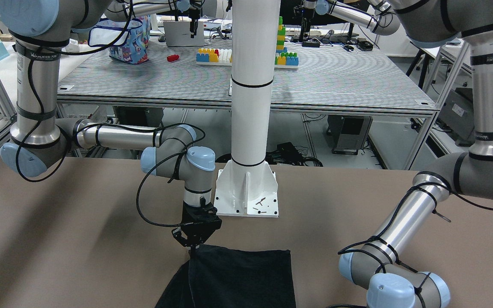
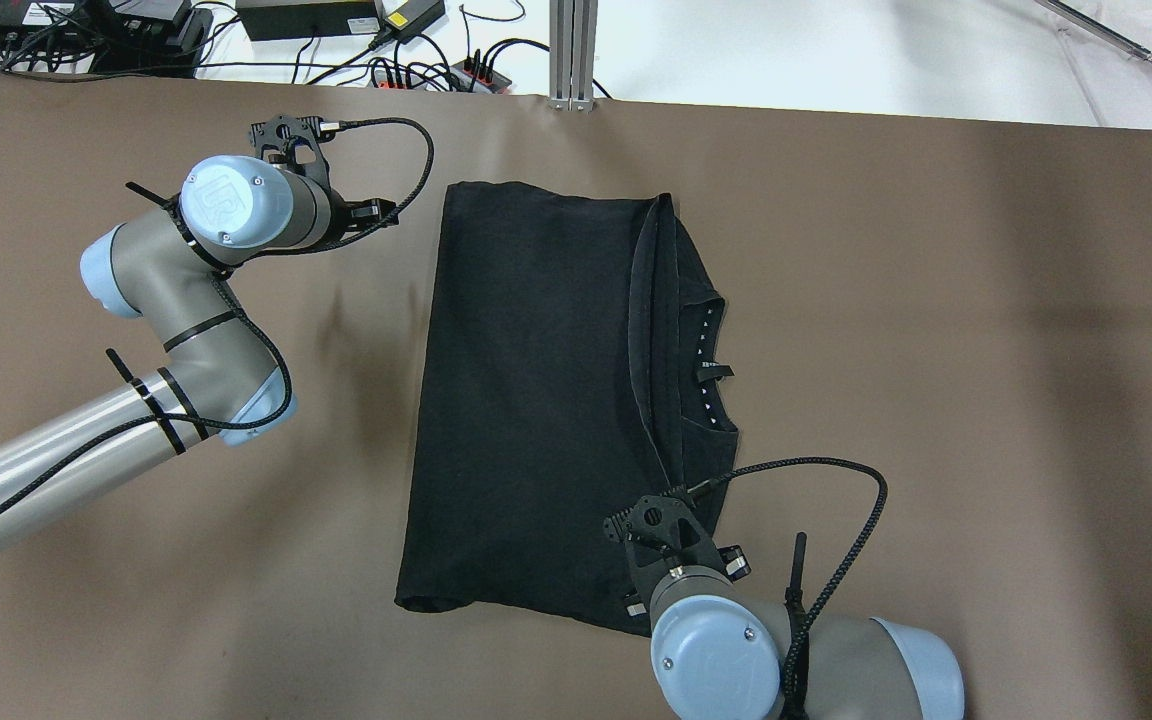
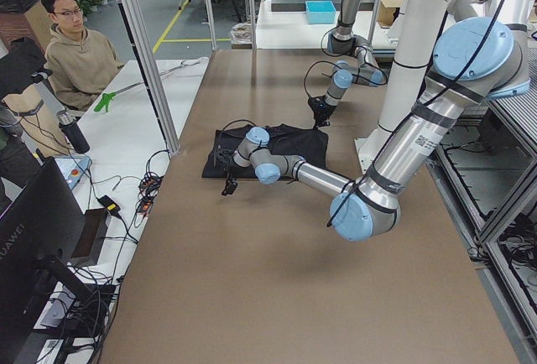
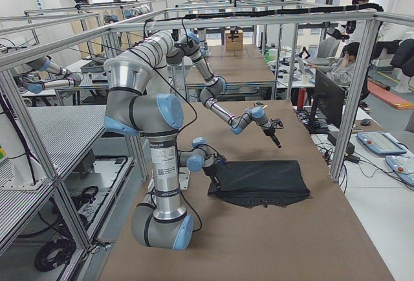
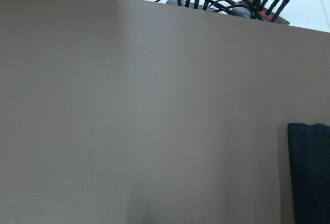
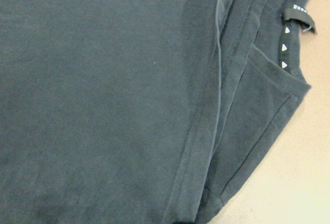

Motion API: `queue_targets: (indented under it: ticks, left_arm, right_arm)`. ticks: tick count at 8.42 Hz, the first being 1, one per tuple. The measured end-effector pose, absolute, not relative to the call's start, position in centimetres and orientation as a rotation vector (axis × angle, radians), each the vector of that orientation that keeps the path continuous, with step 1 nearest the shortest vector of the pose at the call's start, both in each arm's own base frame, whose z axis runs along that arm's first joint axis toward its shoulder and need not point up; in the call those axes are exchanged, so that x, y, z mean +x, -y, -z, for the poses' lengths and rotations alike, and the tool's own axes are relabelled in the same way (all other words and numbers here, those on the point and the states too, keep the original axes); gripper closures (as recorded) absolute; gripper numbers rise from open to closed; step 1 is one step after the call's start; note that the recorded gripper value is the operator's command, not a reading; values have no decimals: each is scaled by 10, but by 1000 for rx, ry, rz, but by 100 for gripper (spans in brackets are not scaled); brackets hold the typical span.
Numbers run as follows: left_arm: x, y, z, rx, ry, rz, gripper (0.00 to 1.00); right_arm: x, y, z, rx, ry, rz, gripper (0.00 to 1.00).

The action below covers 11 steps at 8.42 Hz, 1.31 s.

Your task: Fold clothes

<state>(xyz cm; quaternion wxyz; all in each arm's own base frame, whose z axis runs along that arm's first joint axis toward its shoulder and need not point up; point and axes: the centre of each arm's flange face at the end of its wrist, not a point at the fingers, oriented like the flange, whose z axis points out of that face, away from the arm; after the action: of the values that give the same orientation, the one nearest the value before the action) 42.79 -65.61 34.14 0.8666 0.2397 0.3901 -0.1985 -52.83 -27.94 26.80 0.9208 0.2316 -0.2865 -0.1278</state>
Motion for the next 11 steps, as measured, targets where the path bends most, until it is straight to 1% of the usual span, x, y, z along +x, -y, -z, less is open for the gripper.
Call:
queue_targets:
  ticks: [1,2,5,8,11]
  left_arm:
    - [428,656,-342,501,-816,416,0]
    - [428,656,-342,502,-816,417,0]
    - [428,657,-342,502,-815,418,0]
    - [430,657,-341,501,-815,416,0]
    - [430,657,-339,502,-818,416,0]
  right_arm:
    - [-526,279,-279,472,580,265,63]
    - [-525,279,-287,471,574,268,6]
    - [-508,291,-310,494,582,261,5]
    - [-483,342,-300,559,562,241,5]
    - [-510,385,-279,577,545,206,5]
